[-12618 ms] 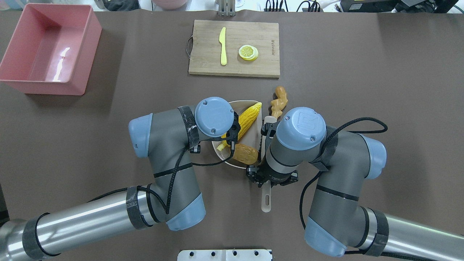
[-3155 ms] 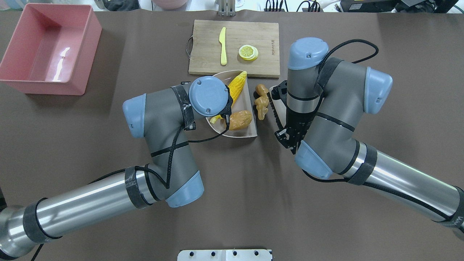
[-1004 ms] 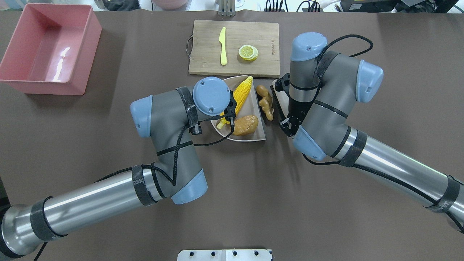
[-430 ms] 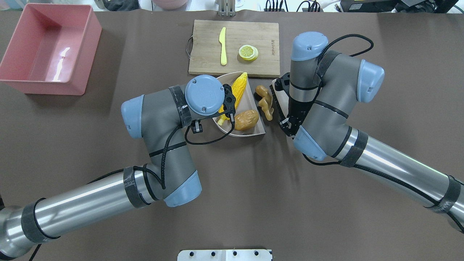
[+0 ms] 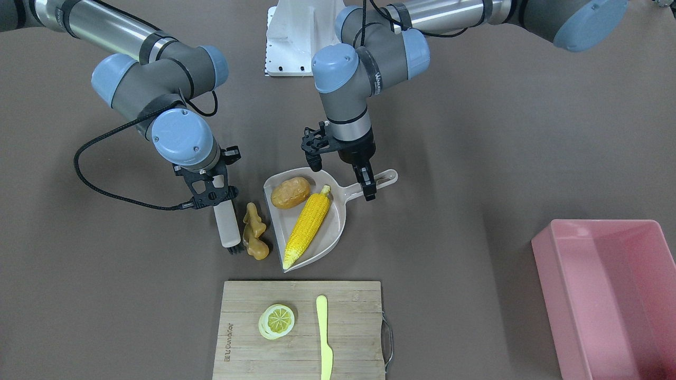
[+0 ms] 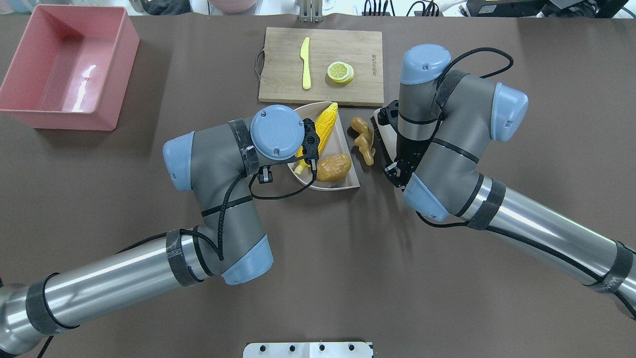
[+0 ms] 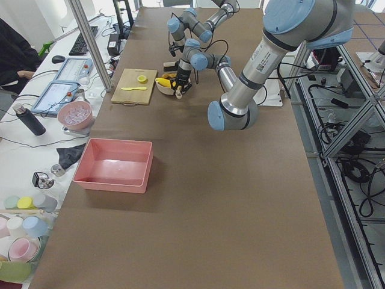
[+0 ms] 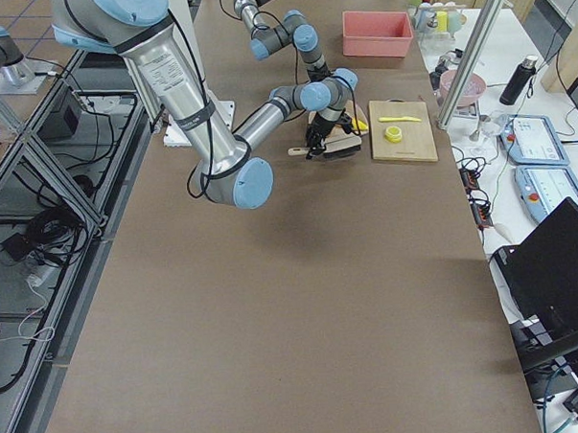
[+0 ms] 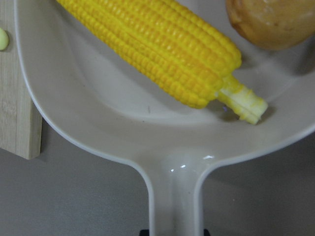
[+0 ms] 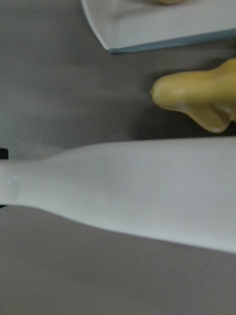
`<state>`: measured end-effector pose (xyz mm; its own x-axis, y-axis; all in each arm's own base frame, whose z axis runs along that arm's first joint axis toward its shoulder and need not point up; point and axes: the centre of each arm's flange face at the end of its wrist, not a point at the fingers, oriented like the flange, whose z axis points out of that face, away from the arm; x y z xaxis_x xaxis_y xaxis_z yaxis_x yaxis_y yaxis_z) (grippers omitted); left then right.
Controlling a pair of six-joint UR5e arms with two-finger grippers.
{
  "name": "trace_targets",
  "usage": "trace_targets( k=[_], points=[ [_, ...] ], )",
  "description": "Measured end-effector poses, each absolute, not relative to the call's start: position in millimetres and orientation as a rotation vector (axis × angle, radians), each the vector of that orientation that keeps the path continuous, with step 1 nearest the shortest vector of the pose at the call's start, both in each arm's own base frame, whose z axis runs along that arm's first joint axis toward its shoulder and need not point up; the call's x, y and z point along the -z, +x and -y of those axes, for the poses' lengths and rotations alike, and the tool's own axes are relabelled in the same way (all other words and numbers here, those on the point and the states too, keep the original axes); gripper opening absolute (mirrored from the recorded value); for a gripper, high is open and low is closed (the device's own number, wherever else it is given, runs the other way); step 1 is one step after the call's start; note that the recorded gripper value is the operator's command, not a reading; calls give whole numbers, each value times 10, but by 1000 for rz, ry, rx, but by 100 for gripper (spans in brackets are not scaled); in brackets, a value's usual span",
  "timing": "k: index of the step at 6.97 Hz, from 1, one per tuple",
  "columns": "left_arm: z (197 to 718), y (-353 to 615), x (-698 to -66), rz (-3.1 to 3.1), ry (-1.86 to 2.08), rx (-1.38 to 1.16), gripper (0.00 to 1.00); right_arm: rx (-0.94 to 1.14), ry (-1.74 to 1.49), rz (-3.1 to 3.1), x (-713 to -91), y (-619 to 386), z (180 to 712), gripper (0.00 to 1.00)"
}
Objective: Sweep and dump trash into bin
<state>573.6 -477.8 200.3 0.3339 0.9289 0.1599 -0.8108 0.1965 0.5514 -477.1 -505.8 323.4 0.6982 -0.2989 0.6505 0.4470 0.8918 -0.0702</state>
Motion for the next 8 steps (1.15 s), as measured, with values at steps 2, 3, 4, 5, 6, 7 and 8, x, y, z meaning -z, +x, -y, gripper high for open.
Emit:
trace_targets(
  k=[2,3,4,5,6,7,8],
  points=[
    [4763,5742,-1970,-230,618,-1255,0,412,-241,671,-3327,-4751,5072,0],
    [4757,5746,-1957,-231,620,-1258,0,411,-248,665,-3364,-4769,5064,0],
    [4753,5748,-1951,-232,622,-1259,0,415,-253,662,-3378,-4805,5043,0],
    [4748,5752,-1946,-233,622,-1260,0,422,-256,661,-3368,-4851,5013,0],
    [4744,5755,-1947,-233,622,-1261,0,430,-256,662,-3331,-4907,4974,0],
    [4743,5755,-1958,-233,621,-1261,0,435,-256,665,-3262,-4981,4927,0],
    [4745,5752,-1976,-231,619,-1261,0,438,-256,670,-3159,-5077,4865,0]
  ],
)
